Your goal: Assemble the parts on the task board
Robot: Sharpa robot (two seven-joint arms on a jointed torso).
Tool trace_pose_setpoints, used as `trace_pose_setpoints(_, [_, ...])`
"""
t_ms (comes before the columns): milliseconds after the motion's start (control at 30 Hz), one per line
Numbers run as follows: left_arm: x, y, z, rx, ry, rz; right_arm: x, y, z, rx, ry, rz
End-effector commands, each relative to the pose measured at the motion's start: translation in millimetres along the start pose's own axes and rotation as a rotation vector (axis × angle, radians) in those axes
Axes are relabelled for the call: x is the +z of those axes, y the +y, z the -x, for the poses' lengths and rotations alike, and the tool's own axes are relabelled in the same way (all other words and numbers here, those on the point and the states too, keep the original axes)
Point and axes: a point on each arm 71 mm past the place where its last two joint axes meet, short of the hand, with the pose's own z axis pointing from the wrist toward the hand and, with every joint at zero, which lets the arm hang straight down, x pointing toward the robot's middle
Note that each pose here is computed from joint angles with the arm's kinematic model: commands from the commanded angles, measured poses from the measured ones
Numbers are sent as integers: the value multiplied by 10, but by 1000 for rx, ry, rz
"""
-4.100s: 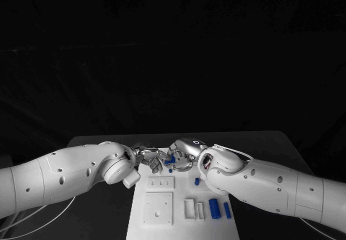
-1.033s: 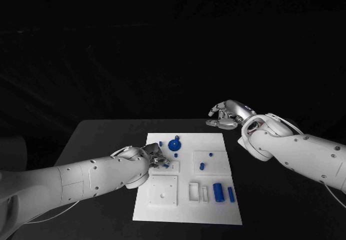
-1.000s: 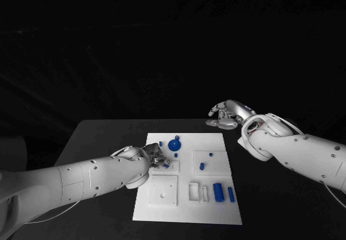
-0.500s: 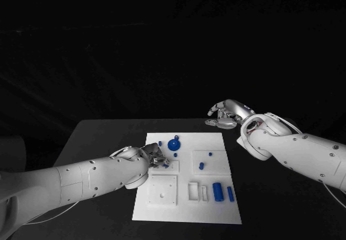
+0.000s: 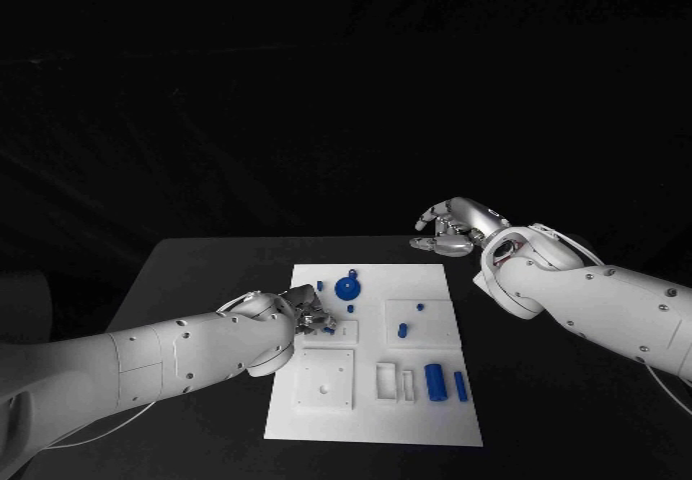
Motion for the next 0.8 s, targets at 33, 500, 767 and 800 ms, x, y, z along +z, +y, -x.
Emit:
trace_pose_setpoints(33, [-1, 6, -34, 8, 26, 0, 3, 11, -8, -1, 10, 8])
trace_pose_setpoints(500, [-12, -7, -54, 7, 43, -5, 4, 9, -10, -1, 13, 7])
trace_pose_setpoints(767, [-11, -4, -53, 2, 43, -3, 6, 10, -12, -1, 14, 6])
trace_pose_setpoints(800, [-10, -2, -52, 2, 43, -3, 6, 10, -12, -1, 14, 6])
